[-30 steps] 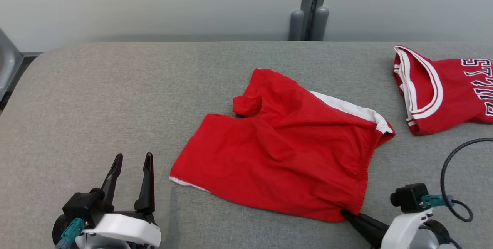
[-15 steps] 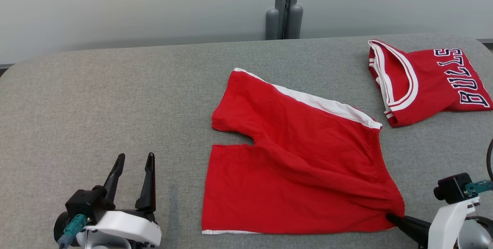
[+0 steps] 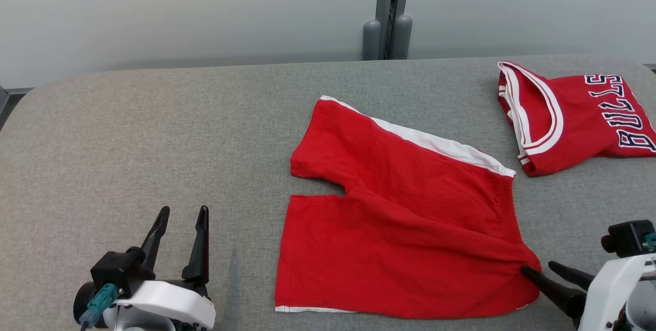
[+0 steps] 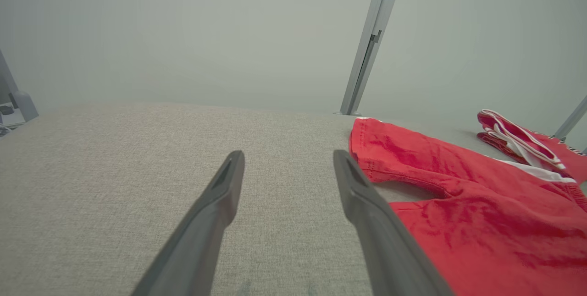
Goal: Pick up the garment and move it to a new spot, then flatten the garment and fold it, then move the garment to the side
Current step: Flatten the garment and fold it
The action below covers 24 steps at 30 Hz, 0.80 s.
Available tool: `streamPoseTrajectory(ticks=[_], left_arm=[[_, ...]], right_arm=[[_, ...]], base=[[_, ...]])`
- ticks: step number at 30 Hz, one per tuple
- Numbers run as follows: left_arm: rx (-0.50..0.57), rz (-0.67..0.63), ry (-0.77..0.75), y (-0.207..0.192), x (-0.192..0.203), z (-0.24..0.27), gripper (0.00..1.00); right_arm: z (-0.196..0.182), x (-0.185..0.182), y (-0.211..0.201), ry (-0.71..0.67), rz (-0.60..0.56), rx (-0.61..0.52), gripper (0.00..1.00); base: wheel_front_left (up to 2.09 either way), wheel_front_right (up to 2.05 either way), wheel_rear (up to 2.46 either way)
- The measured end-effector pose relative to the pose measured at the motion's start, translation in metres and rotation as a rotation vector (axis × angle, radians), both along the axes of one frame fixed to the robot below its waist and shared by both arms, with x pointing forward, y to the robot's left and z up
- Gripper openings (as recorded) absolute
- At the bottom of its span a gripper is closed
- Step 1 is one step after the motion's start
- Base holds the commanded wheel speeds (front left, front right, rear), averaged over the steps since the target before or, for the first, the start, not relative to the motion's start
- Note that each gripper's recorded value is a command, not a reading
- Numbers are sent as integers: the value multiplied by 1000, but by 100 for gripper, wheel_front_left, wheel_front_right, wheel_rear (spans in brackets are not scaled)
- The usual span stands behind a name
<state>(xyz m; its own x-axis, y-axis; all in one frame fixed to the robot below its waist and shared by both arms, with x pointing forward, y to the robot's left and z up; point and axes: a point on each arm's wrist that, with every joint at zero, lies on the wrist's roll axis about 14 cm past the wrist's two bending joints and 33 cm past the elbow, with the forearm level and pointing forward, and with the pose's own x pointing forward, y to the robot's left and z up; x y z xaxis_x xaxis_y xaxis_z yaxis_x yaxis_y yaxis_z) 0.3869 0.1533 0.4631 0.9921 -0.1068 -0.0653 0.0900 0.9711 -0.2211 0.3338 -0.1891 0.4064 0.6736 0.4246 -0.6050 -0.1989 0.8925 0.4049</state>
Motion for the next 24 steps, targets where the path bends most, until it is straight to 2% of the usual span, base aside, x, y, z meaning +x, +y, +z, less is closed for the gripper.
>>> streamPoseTrajectory(ticks=[9, 12, 15, 24], left_arm=[[2, -2, -16, 0, -2, 6, 100], [6, 0, -29, 1, -1, 10, 100], [5, -4, -47, -1, -1, 16, 100], [1, 9, -106, 1, -5, 35, 100]], right_arm=[[45, 14, -32, -203, -100, -22, 100], [86, 30, -41, -401, -131, -56, 100], [115, 36, -33, -561, -157, -41, 100], [151, 39, -6, -874, -254, -4, 100]], base=[[0, 0, 0], [0, 0, 0], [0, 0, 0], [0, 0, 0]])
